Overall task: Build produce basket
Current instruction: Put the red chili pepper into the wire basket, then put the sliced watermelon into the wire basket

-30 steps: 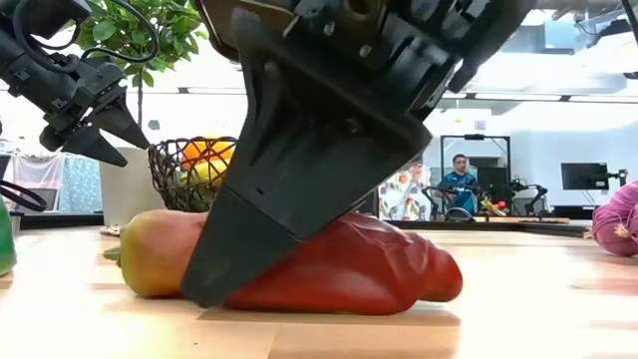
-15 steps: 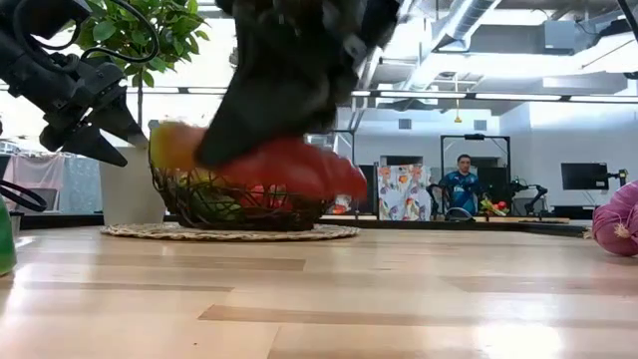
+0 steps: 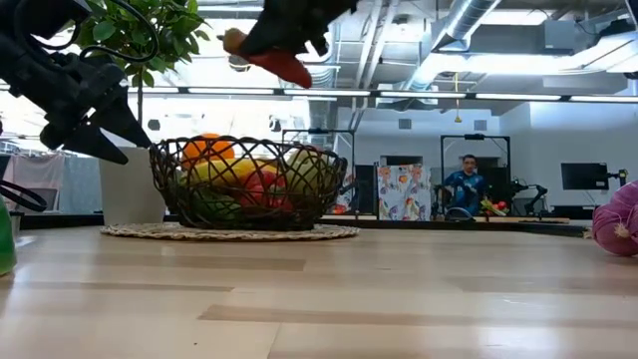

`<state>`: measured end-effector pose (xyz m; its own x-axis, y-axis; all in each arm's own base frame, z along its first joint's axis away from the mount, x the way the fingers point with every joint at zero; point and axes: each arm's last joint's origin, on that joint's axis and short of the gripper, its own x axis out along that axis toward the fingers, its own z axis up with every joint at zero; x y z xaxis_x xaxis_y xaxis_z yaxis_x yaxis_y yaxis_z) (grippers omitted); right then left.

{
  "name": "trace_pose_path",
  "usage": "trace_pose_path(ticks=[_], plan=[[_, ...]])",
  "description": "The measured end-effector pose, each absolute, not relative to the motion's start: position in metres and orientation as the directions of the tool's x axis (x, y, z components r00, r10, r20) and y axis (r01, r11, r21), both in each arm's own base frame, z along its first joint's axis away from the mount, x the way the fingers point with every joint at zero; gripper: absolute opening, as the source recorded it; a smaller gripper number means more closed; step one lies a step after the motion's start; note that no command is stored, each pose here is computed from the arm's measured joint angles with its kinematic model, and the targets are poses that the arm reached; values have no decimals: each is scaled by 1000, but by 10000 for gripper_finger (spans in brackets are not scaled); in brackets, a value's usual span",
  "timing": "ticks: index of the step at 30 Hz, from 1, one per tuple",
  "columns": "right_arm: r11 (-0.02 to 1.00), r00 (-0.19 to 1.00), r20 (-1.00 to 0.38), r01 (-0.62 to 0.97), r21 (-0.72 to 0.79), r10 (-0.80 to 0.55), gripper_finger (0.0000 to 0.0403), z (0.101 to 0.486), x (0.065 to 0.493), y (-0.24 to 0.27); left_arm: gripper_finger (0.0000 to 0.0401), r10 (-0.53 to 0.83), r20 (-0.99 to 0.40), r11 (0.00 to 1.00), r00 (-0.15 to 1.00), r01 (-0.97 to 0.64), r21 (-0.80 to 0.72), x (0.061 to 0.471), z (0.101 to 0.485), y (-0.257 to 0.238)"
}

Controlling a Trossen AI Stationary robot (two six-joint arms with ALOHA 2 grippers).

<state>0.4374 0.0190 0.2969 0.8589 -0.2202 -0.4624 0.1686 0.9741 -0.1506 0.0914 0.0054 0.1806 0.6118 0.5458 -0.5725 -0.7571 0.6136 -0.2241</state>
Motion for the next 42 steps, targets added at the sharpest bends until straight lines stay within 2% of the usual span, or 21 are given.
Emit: trace_pose_path(ticks=[3, 7, 10, 11, 14, 21, 26, 28, 32, 35, 42], plan=[[959, 856, -436, 220, -178, -277, 149, 300, 438, -21, 368, 554, -569, 613, 609, -760, -217, 91, 181, 6], [968, 868, -429, 209, -142, -250, 157, 287, 447, -60, 368, 555, -568, 614, 608, -760, -214, 91, 181, 6], [983, 862, -473, 167, -77, -183, 162, 267, 452, -72, 368, 556, -567, 612, 607, -761, -214, 91, 181, 6], [985, 874, -455, 152, -76, -170, 164, 262, 459, -73, 368, 556, -568, 613, 607, -761, -213, 91, 181, 6], [988, 839, -523, 113, -103, -151, 176, 248, 457, -71, 368, 555, -569, 611, 606, -762, -215, 91, 181, 6], [988, 854, -503, 72, -139, -133, 256, 250, 461, -61, 368, 551, -573, 612, 606, -761, -216, 91, 180, 6], [991, 845, -519, 99, -92, -132, 306, 248, 460, -61, 368, 553, -573, 613, 605, -761, -212, 91, 180, 6], [996, 855, -510, 88, -25, -89, 316, 252, 460, -55, 368, 553, -573, 613, 605, -761, -212, 91, 180, 6], [997, 874, -480, -52, 50, 70, 326, 260, 462, -15, 368, 551, -574, 616, 606, -759, -210, 91, 180, 6], [987, 860, -486, -158, 28, 152, 326, 254, 464, 24, 368, 551, -574, 616, 606, -759, -210, 91, 180, 6], [941, 867, -407, -335, -48, 288, 325, 258, 460, 97, 368, 548, -576, 622, 607, -756, -205, 91, 180, 6]])
